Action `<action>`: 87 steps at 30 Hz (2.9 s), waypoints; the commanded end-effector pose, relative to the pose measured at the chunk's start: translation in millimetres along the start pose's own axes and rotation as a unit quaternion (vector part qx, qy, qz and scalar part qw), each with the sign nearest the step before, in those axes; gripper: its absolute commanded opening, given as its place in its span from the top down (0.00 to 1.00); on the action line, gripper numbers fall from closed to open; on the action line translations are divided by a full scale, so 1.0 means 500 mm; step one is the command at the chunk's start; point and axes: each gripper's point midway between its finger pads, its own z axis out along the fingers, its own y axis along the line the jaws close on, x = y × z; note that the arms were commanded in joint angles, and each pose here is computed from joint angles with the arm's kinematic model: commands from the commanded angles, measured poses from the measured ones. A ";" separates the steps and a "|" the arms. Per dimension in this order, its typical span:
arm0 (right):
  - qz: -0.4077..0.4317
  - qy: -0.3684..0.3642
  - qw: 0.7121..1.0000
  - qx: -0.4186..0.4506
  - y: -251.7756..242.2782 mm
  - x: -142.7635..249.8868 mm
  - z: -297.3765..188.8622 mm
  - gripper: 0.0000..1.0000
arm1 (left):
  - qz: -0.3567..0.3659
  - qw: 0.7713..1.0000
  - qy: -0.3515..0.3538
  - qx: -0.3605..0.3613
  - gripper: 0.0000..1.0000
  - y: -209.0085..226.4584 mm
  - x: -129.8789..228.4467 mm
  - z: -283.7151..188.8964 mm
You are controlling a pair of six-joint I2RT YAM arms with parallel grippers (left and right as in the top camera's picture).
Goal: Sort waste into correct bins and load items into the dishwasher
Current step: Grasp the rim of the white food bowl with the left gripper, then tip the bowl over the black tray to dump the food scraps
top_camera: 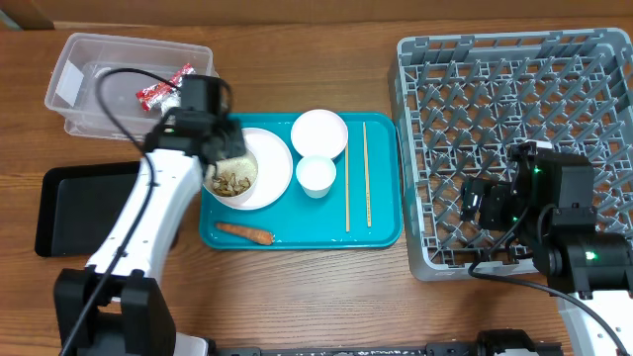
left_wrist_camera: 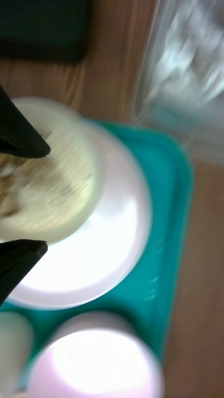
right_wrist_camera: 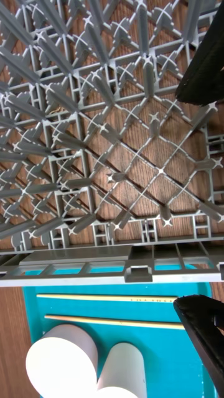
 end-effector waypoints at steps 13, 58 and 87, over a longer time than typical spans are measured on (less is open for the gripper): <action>-0.004 -0.021 1.000 -0.002 0.005 -0.024 -0.019 0.00 | 0.066 0.991 0.116 0.009 0.56 -0.074 0.125 0.096; -0.004 -0.014 1.000 -0.001 0.004 -0.017 -0.019 0.00 | -0.104 0.957 0.150 0.227 0.96 0.091 0.052 -0.103; -0.004 -0.012 1.000 -0.001 0.004 -0.015 -0.019 0.00 | -0.349 0.786 0.097 0.501 0.96 0.235 0.050 -0.031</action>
